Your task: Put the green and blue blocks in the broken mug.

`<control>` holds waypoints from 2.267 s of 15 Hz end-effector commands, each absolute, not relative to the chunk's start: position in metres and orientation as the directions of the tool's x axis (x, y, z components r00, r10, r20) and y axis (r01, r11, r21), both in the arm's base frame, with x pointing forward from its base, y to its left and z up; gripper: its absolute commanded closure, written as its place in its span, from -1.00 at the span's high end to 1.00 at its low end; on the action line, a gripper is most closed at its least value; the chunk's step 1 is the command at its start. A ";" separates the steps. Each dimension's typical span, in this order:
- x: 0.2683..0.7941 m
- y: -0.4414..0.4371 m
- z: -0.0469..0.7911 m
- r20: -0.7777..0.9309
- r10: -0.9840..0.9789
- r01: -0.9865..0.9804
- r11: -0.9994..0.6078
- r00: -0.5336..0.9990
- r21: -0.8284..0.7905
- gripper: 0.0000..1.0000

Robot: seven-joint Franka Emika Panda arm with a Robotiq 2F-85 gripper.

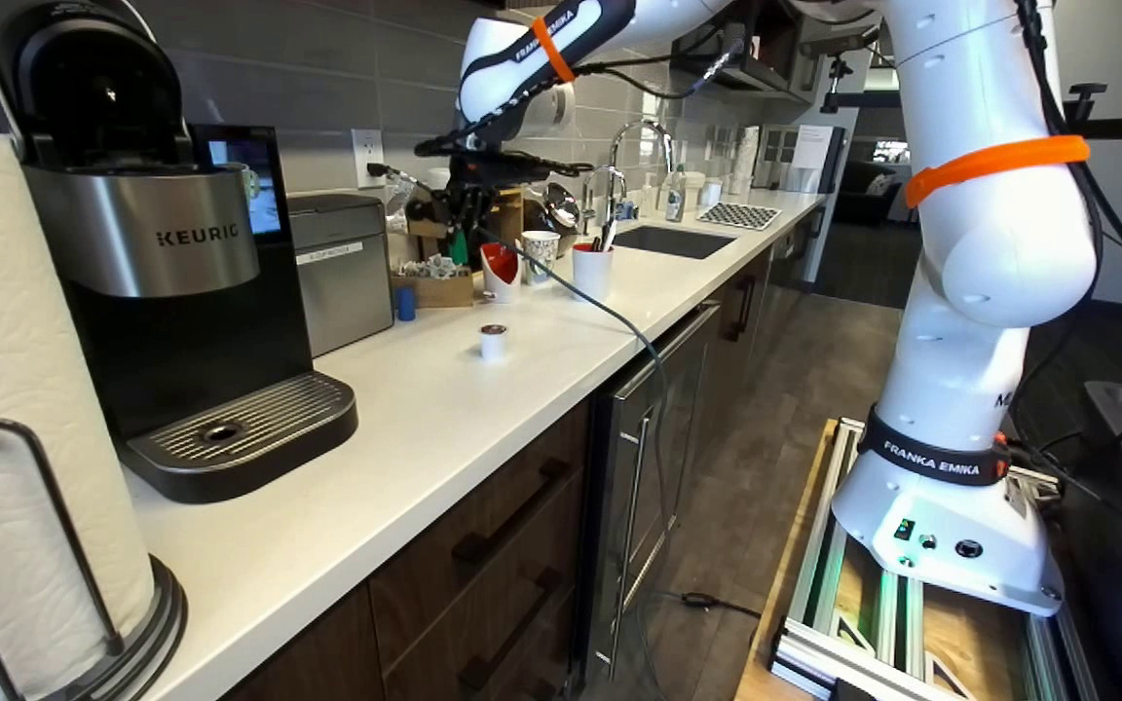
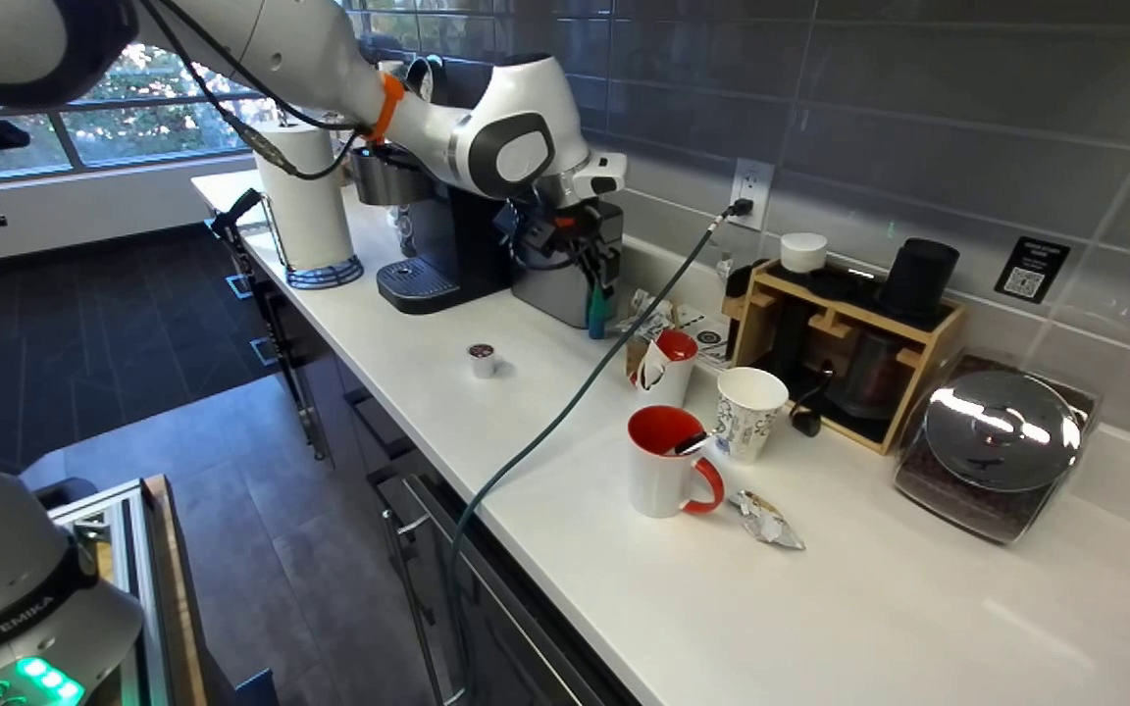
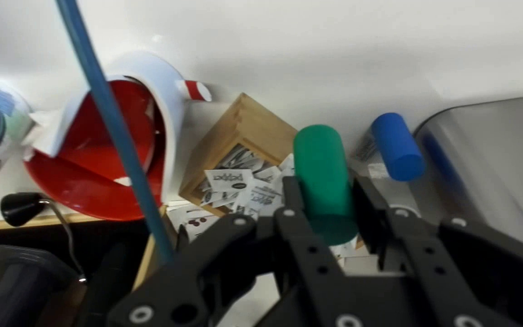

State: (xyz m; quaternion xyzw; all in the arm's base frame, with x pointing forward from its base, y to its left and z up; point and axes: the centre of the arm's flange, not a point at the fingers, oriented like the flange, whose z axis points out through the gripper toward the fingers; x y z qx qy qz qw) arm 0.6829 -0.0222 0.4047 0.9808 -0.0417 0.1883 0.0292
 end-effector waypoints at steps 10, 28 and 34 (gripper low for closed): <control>0.662 -0.131 0.433 0.397 -0.591 -0.561 -0.802 0.702 -0.202 -0.84; 0.692 -0.088 0.373 0.592 -0.585 -0.724 -0.690 0.554 -0.005 -0.89; 0.691 -0.084 0.388 0.583 -0.608 -0.734 -0.679 0.539 -0.030 -0.37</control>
